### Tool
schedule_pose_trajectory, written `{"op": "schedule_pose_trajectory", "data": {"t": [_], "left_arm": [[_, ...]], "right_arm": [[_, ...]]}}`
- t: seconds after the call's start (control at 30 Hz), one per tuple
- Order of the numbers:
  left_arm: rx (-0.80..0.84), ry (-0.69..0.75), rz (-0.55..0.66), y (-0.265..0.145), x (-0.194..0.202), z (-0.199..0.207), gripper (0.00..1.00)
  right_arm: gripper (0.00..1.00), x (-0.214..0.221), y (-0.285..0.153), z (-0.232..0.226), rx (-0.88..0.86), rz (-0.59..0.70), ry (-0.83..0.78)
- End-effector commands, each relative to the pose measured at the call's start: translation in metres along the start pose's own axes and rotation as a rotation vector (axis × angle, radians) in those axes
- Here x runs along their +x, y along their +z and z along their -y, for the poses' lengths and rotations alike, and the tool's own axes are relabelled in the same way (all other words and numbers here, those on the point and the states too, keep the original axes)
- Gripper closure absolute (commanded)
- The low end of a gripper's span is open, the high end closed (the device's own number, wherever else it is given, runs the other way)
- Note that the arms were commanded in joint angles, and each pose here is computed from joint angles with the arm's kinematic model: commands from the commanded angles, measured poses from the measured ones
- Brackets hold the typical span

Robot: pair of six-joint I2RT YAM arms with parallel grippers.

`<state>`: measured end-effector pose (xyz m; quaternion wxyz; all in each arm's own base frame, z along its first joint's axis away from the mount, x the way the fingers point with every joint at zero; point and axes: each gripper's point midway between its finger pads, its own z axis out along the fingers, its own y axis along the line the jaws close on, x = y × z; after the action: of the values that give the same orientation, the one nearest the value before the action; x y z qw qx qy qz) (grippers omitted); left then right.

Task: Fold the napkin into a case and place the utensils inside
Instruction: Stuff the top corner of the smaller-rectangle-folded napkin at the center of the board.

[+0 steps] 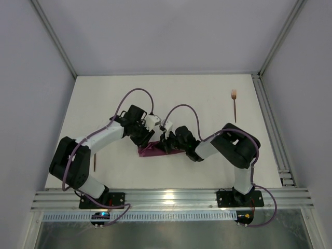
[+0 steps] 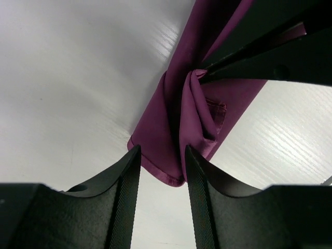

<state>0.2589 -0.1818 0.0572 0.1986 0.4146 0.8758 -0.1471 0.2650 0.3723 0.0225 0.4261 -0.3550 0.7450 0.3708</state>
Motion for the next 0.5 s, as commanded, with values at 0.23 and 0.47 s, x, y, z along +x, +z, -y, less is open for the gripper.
{"op": "schedule_pose_trajectory", "data": {"t": [0.23, 0.47], "left_arm": [[-0.024, 0.070, -0.050, 0.029, 0.004, -0.013, 0.62], [-0.047, 0.079, -0.095, 0.028, 0.022, -0.015, 0.65]], "right_arm": [[0.96, 0.042, -0.005, 0.001, 0.009, -0.122, 0.043], [0.96, 0.045, -0.006, 0.002, 0.011, -0.130, 0.042]]}}
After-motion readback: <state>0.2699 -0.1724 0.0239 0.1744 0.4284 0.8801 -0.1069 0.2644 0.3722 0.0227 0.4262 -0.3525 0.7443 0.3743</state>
